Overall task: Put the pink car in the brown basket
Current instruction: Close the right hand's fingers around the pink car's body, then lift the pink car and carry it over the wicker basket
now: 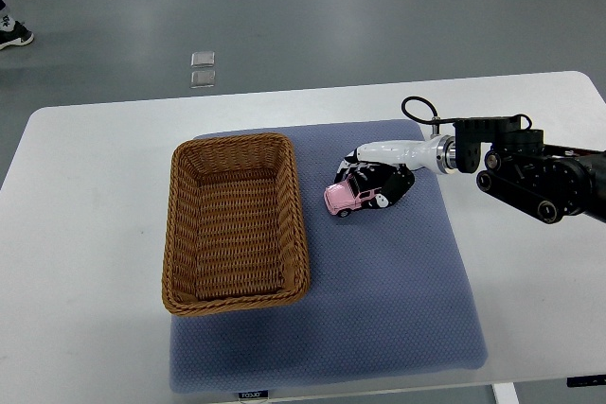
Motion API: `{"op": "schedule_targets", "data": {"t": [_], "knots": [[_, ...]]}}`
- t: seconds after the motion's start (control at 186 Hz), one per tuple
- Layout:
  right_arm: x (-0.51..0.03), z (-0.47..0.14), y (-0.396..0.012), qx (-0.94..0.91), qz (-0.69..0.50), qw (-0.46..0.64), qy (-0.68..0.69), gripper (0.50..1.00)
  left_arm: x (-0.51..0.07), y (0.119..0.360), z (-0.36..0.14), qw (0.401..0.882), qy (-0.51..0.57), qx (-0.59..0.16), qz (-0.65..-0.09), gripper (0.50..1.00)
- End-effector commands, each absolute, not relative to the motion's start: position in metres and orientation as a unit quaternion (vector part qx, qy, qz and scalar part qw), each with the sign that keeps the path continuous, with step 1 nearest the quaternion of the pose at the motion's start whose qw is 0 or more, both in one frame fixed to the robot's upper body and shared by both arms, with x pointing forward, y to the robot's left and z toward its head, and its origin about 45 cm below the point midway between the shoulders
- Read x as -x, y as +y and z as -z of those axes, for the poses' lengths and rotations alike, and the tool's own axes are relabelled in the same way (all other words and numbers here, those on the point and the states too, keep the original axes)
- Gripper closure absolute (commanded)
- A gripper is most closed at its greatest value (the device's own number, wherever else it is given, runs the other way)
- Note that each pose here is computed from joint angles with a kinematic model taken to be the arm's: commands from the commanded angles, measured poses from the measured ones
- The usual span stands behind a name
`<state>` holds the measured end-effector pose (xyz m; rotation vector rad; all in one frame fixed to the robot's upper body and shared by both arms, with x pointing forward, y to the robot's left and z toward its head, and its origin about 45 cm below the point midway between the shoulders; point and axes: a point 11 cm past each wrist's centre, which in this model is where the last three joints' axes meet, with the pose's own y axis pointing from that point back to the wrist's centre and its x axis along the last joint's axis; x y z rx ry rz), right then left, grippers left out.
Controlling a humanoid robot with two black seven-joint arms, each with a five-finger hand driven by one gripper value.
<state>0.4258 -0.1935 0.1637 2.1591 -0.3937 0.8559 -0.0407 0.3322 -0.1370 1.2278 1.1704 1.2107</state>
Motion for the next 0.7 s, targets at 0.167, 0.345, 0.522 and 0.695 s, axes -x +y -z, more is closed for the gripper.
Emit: {"op": "schedule_targets", "data": {"t": [0.167,0.345,0.522,0.695], "knots": [[-0.439,-0.191,-0.197,-0.847,-0.353,0.360,-0.170,1.000,0.041,0.332,0.137,0.504,0.485,-0.509,-0.501,0.500],[-0.450,-0.215,-0.192,-0.850,-0.361,0.335,-0.188,1.000,0.041,0.332,0.137,0.504,0.485,-0.509,-0.501,0.500],[-0.451,-0.233,-0.171,-0.857,-0.376,0.305,-0.178,1.000,0.041,0.332,0.137,0.504,0.485,-0.509,-0.501,0.500],[-0.438,-0.236,-0.117,-0.877,-0.379,0.257,-0.145,1.000,0.040,0.332,0.137,0.505,0.485,-0.509,-0.502,0.500]]}}
